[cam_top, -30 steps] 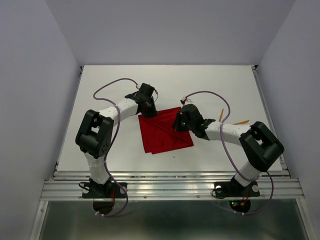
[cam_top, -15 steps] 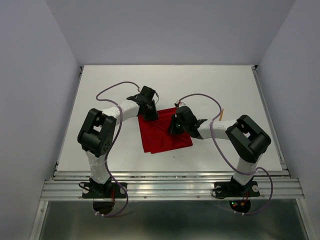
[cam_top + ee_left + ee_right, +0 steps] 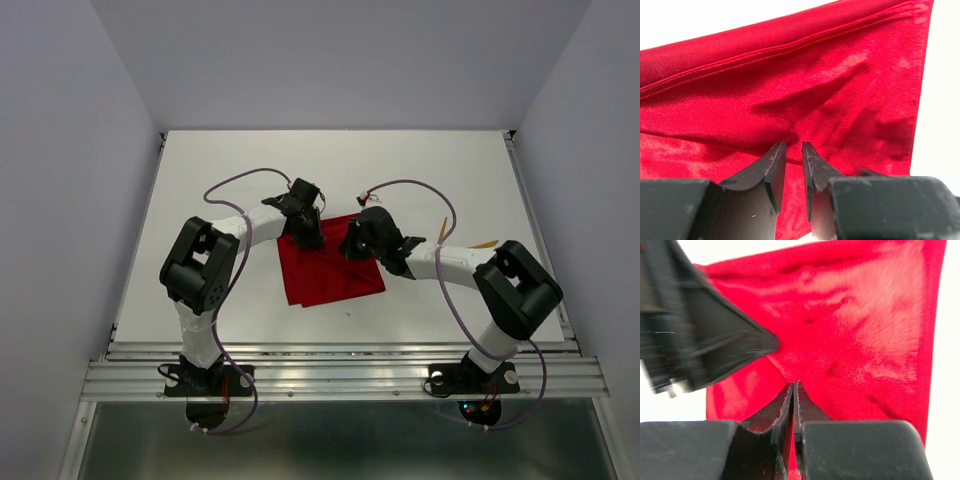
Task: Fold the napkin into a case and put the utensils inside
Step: Smooth out the upper triangle-folded napkin at the center of the board, then pick up the upper triangle-folded napkin from the center of the board.
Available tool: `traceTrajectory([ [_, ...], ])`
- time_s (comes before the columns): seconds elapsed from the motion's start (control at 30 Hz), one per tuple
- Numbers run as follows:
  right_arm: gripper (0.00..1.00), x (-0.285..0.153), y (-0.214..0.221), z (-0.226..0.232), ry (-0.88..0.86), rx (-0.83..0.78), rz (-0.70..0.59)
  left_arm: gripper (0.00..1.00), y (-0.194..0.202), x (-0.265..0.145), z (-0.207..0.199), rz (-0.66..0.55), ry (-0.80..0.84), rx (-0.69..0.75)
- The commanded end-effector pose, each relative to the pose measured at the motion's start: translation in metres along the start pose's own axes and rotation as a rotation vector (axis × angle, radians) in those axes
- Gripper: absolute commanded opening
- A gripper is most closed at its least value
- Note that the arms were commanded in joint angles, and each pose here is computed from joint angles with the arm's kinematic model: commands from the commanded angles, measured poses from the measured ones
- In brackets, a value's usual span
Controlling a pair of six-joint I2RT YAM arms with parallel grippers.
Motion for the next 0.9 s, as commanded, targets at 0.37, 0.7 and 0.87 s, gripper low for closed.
traceTrajectory([
  [0.37,0.13,-0.046,-0.045,-0.093,0.217,0.06,-0.148,0.3,-0.015,0.01,0.009,-0.018,-0.087,0.055],
  [0.7,0.09,-0.024,-0.012,-0.096,0.15,0.094,-0.014,0.32,-0.035,-0.025,0.006,-0.09,-0.114,0.086],
  [0.87,0.09,-0.017,0.008,-0.074,0.069,0.098,0.034,0.34,-0.052,-0.044,0.004,-0.148,-0.14,0.101],
])
Point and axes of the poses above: each gripper's point midway between its finger pads, its own x axis out along the fingers, its own z axis along the line the jaws close on, y = z × x, the point moved 3 cm from there along -x, back along the fingers, and after that the axes turned 12 degrees about x, right-handed, at the moved point
